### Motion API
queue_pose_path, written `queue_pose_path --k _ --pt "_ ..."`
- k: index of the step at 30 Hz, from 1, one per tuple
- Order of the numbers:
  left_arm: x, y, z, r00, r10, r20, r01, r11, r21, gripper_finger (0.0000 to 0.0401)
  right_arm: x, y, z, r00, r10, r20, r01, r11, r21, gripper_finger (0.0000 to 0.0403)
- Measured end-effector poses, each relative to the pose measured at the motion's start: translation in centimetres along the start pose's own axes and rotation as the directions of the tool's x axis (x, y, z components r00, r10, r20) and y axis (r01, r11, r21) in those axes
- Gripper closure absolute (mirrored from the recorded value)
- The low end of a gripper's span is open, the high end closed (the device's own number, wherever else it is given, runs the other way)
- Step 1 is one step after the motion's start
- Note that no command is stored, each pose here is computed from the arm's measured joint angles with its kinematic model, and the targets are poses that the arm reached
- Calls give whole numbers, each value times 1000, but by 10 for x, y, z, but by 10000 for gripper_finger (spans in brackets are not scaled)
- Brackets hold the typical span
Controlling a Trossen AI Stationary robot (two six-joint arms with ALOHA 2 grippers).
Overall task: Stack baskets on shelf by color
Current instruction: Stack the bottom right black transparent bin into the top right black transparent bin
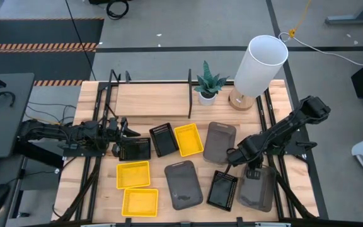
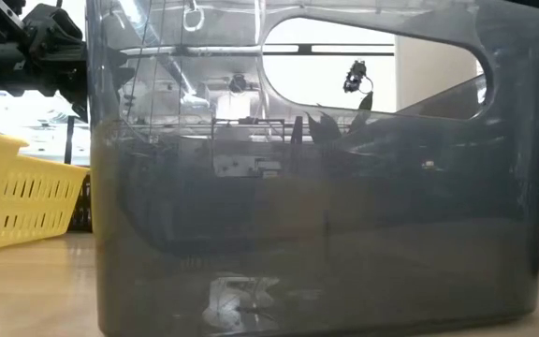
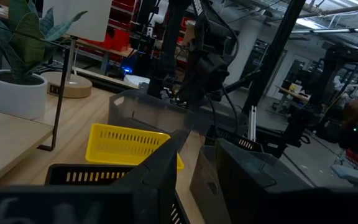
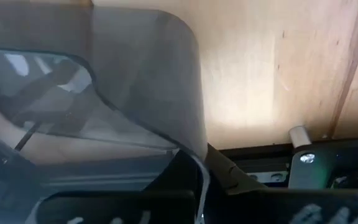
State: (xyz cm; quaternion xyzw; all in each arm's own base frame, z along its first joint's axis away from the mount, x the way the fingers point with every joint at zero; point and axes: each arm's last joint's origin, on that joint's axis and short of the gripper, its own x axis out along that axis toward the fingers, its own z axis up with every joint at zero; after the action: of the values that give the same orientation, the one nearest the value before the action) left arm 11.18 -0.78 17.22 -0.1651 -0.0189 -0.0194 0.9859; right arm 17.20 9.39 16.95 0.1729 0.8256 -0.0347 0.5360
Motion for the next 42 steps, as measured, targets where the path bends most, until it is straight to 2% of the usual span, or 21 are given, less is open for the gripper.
queue_pose_path --k 9,15,23,28,34,42 --pt "0 0 0 1000 0 0 0 1000 0 284 -13 -6 -18 999 44 -10 -44 999 -18 401" --pt "0 0 0 1000 0 0 0 1000 0 284 -33 -11 -30 992 110 68 -107 993 -57 402" --pt "0 0 0 1000 0 0 0 1000 0 284 -95 -8 -41 964 -23 266 34 999 -37 402" --pt "0 0 0 1000 0 0 0 1000 0 284 -131 -9 -43 941 -53 335 73 996 -46 402" --pt "0 0 0 1000 0 0 0 1000 0 284 -163 -19 -32 919 -38 391 74 994 -78 403" --pt "0 0 0 1000 0 0 0 1000 0 284 -187 -47 6 908 -84 411 135 986 -97 403"
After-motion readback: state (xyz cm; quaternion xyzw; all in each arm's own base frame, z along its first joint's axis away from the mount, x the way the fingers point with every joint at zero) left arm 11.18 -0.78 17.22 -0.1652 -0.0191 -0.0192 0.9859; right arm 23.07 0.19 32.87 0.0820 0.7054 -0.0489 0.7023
